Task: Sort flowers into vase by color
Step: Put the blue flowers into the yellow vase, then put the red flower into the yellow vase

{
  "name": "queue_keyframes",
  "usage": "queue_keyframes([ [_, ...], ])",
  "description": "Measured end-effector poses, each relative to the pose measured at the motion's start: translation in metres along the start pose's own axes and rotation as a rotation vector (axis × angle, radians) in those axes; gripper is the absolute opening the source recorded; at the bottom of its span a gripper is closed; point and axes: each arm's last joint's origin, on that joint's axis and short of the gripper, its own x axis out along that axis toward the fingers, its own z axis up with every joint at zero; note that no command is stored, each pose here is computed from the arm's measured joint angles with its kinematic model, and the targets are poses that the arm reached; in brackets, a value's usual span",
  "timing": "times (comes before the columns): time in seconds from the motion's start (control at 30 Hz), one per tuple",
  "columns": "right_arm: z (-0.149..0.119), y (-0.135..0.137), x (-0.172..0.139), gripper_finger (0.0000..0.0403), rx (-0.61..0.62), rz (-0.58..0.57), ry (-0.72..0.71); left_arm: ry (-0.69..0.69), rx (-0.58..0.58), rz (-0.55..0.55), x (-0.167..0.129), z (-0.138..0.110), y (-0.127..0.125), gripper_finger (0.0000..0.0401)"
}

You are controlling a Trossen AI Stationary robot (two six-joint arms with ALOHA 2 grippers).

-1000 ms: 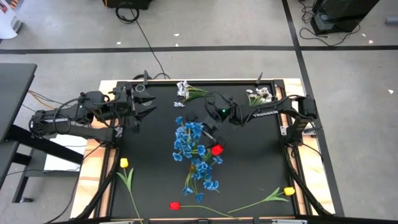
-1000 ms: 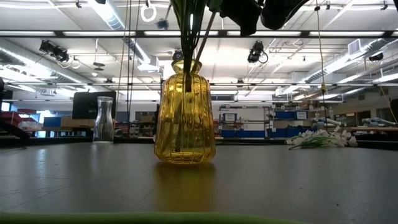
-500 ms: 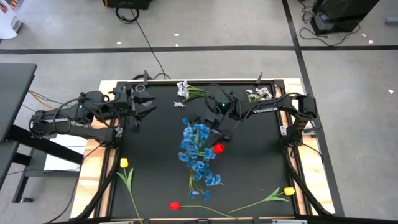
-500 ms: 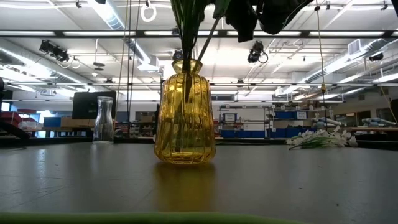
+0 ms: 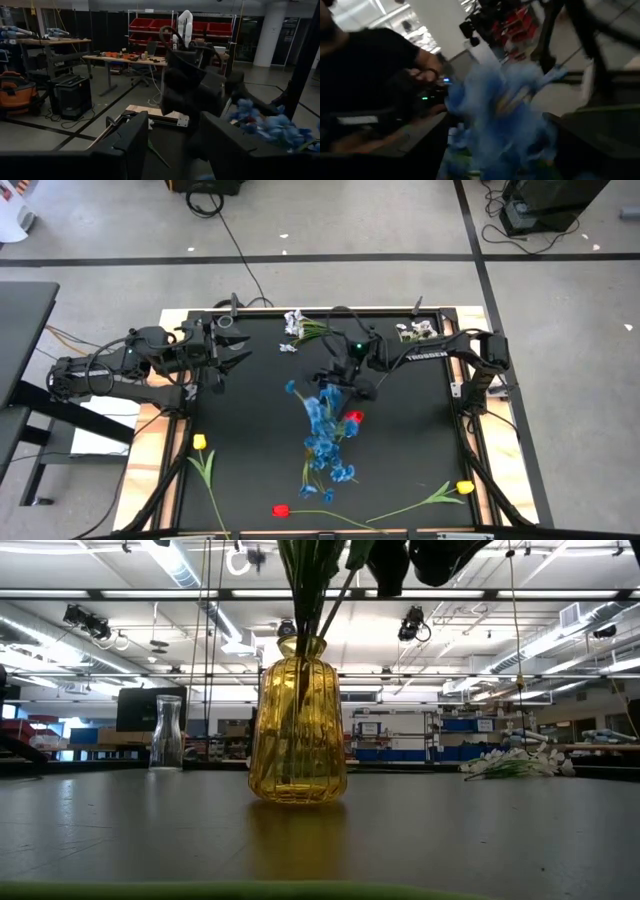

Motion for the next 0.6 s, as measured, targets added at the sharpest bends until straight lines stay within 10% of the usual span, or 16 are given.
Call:
queue_keyframes([
  [0.6, 0.022, -0.008, -0.026, 0.0318, 0.096, -0.272, -0.243, 0.0, 0.0, 0.0, 0.0, 0.0, 0.0, 0.0183],
])
